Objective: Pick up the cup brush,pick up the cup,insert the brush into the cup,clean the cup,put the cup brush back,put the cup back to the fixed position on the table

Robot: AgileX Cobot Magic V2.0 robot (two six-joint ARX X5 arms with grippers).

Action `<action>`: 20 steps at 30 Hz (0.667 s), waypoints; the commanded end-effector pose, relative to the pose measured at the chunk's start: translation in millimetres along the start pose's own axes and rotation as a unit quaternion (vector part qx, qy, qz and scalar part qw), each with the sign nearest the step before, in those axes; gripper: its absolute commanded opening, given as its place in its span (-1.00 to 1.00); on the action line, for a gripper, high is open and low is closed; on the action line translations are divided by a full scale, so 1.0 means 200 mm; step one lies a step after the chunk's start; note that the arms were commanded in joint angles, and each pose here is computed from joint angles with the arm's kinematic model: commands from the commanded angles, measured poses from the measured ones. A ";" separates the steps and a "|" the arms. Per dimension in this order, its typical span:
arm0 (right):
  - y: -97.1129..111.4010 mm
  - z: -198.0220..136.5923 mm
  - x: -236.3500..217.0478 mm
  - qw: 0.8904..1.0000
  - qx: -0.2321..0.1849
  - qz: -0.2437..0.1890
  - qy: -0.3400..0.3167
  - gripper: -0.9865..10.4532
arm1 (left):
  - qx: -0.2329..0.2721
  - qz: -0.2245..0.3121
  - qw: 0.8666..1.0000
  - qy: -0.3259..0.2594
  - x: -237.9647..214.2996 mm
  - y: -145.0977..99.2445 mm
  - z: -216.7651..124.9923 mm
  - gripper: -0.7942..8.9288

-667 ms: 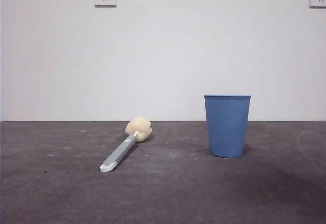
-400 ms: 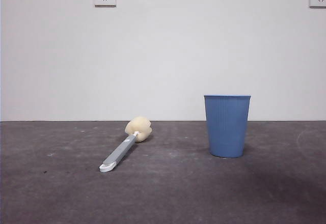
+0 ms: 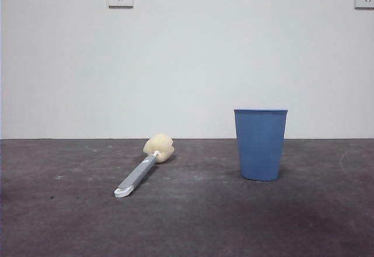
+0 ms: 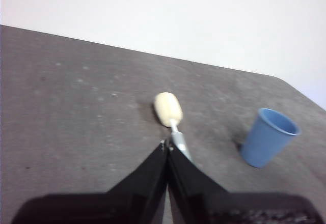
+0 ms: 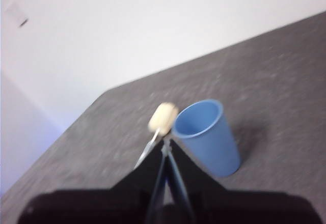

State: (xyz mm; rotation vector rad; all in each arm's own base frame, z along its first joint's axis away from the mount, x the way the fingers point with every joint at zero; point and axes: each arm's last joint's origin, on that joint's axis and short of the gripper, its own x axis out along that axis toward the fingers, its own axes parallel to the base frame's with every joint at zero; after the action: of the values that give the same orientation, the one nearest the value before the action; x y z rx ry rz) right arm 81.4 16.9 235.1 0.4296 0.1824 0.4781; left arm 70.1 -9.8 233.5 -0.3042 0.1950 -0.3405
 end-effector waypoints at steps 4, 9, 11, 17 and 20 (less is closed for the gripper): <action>0.10 0.14 -0.04 0.995 -0.042 0.028 0.088 -0.85 | 0.044 -0.038 0.996 0.062 -0.06 -0.08 0.12 -0.85; 0.17 0.24 -0.07 0.983 -0.071 0.029 0.168 -0.85 | 0.065 -0.082 0.987 0.121 -0.09 -0.12 0.19 -0.85; 0.19 0.28 -0.07 0.976 -0.080 0.029 0.198 -0.85 | 0.069 -0.096 0.982 0.145 -0.10 -0.14 0.21 -0.85; 0.25 0.34 -0.11 0.953 -0.095 0.031 0.285 -0.85 | 0.069 -0.128 0.967 0.208 -0.13 -0.17 0.24 -0.85; 0.26 0.35 -0.12 0.945 -0.097 0.033 0.311 -0.85 | 0.061 -0.147 0.957 0.241 -0.14 -0.18 0.24 -0.85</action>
State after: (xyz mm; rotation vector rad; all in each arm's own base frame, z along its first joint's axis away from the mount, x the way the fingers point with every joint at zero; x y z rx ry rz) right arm 59.1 21.3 322.2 0.1234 0.7372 0.6599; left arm 46.4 -19.0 293.7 -0.1533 0.6132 -0.6903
